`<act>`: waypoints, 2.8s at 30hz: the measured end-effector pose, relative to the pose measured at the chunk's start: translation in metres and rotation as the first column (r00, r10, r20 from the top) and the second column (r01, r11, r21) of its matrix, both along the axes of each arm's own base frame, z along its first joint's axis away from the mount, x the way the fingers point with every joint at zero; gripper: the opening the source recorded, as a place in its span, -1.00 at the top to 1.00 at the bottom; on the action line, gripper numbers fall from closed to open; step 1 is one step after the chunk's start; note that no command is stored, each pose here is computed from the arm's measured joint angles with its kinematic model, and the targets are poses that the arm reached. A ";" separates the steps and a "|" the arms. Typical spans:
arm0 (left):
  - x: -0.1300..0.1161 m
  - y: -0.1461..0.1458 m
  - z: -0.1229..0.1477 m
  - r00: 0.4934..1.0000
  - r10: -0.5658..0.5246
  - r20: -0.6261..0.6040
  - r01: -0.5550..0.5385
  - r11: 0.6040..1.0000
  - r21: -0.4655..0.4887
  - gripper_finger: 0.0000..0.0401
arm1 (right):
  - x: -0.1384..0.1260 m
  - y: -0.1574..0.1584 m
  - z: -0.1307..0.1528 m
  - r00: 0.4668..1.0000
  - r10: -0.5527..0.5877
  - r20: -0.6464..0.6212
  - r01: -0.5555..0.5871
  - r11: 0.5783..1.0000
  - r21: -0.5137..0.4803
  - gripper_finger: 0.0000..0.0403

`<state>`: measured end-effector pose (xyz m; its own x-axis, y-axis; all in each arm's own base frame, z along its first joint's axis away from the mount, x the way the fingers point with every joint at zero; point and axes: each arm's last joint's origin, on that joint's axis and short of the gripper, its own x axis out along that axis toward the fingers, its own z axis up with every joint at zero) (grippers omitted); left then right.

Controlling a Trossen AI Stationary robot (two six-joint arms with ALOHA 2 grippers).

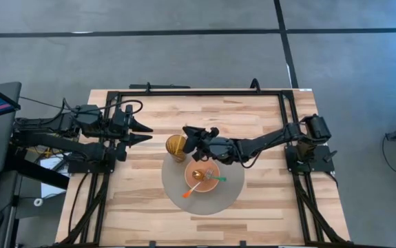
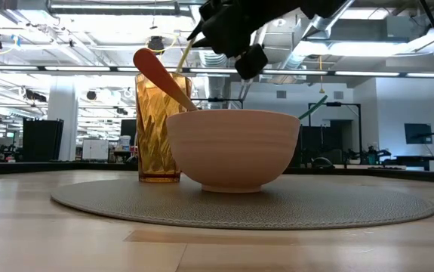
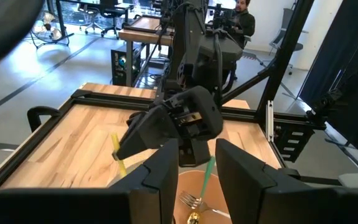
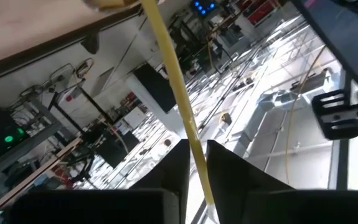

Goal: Pick & Place Utensil
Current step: Put the yellow drinking straw into the brown cup, then return to Home Position

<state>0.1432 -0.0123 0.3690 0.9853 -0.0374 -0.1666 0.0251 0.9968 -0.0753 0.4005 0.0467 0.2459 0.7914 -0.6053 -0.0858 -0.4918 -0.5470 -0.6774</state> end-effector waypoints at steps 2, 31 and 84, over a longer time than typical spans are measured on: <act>0.000 0.000 0.000 1.000 0.000 0.000 0.000 1.000 0.000 0.46 | 0.000 -0.001 0.000 1.000 -0.018 0.002 0.018 1.000 0.001 0.77; 0.000 0.000 0.002 1.000 0.000 0.022 0.000 1.000 -0.002 0.46 | -0.008 -0.009 0.015 0.851 -0.419 0.315 0.351 0.902 0.251 0.57; -0.088 0.013 -0.092 0.937 0.144 0.317 -0.170 0.984 0.057 0.46 | -0.278 -0.061 0.009 0.697 -0.561 0.448 -0.705 -0.420 0.571 0.57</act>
